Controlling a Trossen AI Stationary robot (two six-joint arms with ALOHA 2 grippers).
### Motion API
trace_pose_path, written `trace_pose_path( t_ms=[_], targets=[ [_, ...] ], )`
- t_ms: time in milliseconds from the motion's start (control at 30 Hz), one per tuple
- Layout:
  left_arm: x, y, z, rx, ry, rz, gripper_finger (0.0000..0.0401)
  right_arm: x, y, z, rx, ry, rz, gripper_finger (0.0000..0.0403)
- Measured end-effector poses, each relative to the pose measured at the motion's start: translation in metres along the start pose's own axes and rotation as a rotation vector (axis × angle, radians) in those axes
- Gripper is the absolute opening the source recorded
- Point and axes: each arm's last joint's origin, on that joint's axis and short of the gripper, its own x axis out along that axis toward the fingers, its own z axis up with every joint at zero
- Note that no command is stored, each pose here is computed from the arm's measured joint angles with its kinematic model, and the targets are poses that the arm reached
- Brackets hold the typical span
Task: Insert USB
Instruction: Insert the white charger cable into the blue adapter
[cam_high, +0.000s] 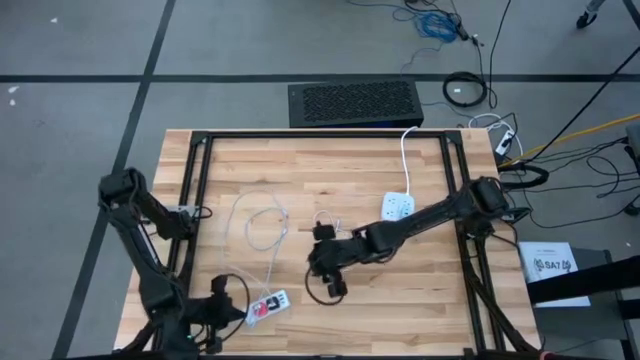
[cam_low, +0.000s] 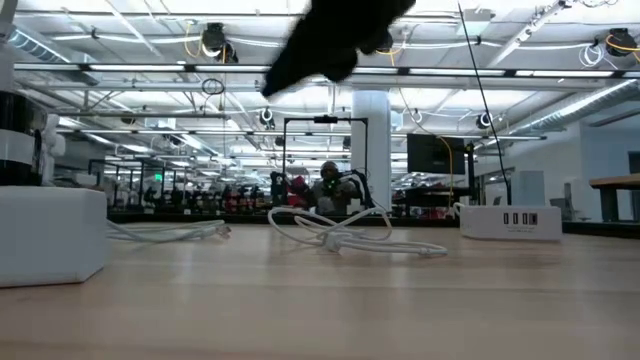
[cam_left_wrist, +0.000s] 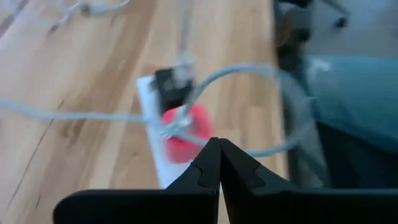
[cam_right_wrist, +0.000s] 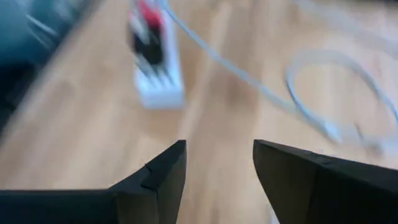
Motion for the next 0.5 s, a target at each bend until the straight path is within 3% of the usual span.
trace_pose_path(
  t_ms=[267, 400, 500],
  targets=[
    [-0.051, -0.025, 0.034, 0.075, -0.063, -0.209, 0.0011, 0.002, -0.027, -0.035, 0.097, 0.306, -0.145, 0.0178],
    [-0.071, -0.028, 0.046, 0.106, -0.097, -0.268, 0.0011, 0.007, -0.031, -0.04, 0.126, 0.277, -0.105, 0.0178],
    [-0.082, -0.018, 0.056, 0.156, -0.17, -0.222, 0.0011, 0.009, -0.03, -0.035, 0.129, 0.215, -0.07, 0.0178]
  ],
)
